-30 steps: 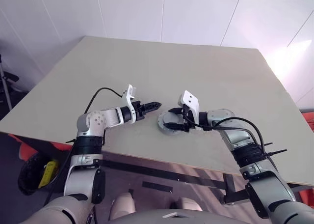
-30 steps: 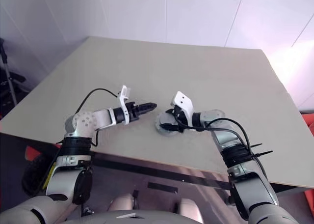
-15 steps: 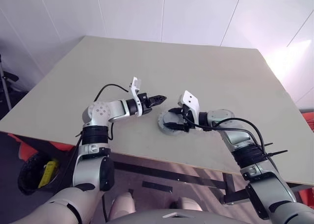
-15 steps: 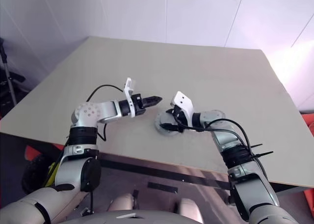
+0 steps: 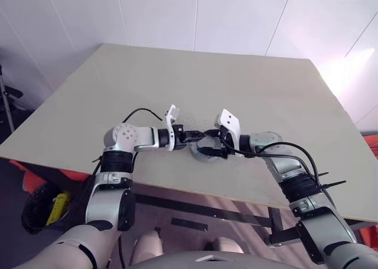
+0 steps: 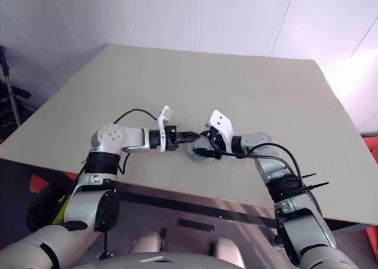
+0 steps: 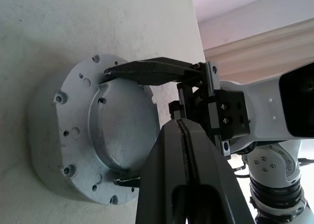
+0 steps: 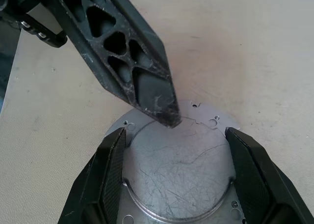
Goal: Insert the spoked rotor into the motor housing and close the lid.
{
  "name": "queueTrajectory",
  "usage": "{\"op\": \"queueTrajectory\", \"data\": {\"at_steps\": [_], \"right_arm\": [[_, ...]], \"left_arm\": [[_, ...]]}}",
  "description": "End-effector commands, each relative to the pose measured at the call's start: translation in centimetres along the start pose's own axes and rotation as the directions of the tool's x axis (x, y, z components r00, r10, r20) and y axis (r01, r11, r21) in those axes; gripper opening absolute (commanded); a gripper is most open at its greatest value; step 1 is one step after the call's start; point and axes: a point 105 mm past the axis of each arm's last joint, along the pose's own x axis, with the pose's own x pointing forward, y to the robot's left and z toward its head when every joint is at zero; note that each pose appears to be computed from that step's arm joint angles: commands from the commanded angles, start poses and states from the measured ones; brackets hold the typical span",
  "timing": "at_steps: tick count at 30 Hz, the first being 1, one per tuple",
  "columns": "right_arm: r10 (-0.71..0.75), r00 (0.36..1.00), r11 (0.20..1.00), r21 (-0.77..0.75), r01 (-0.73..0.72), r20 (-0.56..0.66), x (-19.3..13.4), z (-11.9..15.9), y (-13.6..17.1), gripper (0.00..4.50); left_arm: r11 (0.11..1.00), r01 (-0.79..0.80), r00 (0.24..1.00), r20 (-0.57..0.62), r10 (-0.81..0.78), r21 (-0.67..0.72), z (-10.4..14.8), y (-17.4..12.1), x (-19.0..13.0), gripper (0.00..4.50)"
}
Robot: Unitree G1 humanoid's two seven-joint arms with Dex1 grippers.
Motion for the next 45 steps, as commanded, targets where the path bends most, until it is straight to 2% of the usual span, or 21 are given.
{"op": "queueTrajectory", "data": {"at_steps": [1,8,30,35,39,45], "right_arm": [[0.024,0.984,0.996,0.084,-0.01,-0.176,0.1,-5.1,1.1,3.11],[0.019,0.985,0.996,0.089,-0.004,-0.169,0.2,-5.1,1.0,3.11],[0.007,0.985,0.997,0.075,0.006,-0.172,0.2,-5.2,0.6,3.11],[0.07,0.99,0.995,0.082,-0.06,-0.124,0.0,-4.2,1.3,3.11],[0.035,0.991,0.998,0.05,-0.029,-0.125,0.1,-4.1,1.0,4.37],[0.038,0.996,0.999,0.016,-0.037,-0.085,0.1,-3.0,1.0,4.47]], "left_arm": [[0.998,-0.06,0.998,-0.015,0.06,-0.002,0.2,0.5,0.2,0.02],[0.98,-0.2,0.98,-0.007,0.2,-0.017,0.2,2.7,0.2,0.02],[0.987,-0.162,0.987,-0.026,0.161,-0.013,-0.1,2.0,0.3,0.02],[0.986,-0.164,0.986,-0.027,0.164,-0.01,-0.1,2.1,0.3,0.02],[0.986,-0.165,0.986,-0.028,0.164,-0.01,-0.1,2.1,0.3,0.0],[0.986,-0.167,0.985,-0.032,0.167,-0.008,-0.2,2.2,0.3,0.0]]}}
